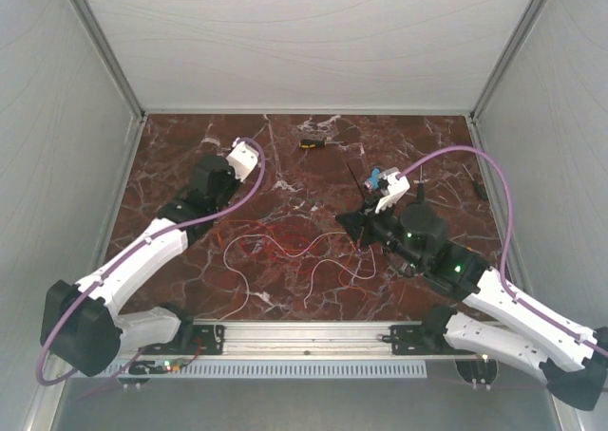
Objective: Zip-tie the wires
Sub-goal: Straighten the cable at the center of the board.
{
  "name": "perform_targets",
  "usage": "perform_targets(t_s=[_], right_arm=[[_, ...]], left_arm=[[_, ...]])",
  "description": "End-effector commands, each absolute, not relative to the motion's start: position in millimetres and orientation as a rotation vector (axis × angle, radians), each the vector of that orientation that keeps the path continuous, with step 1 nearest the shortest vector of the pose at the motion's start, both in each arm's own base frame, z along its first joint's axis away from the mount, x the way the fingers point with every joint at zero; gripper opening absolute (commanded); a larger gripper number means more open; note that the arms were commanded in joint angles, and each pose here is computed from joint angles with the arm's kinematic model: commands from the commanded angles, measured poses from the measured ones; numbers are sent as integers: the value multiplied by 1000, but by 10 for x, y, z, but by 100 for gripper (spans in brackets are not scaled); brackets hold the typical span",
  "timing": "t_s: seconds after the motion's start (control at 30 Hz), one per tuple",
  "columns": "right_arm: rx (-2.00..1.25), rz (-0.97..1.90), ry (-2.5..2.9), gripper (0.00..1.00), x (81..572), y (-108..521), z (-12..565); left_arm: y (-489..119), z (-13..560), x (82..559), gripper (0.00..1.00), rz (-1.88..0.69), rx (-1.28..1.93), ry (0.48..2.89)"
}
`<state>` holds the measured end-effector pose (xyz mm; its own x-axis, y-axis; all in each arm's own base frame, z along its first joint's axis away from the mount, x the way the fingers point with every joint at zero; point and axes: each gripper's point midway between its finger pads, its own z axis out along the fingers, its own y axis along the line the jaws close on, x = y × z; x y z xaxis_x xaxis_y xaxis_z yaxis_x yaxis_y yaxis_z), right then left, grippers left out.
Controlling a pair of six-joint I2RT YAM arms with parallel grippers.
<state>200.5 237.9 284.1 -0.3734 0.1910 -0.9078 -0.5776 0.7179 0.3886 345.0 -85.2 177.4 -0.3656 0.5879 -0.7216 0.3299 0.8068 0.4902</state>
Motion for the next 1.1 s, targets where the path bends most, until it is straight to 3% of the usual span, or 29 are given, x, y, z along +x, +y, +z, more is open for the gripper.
perform_targets(t_s=[0.0,1.07], right_arm=[[-268,860,1842,0,1940,2365,2665],[-209,829,2281,0,1581,2232,1436]], left_arm=[[-721,1889,3609,0,410,615,1915],[-978,1187,3437,0,247,780,2049]])
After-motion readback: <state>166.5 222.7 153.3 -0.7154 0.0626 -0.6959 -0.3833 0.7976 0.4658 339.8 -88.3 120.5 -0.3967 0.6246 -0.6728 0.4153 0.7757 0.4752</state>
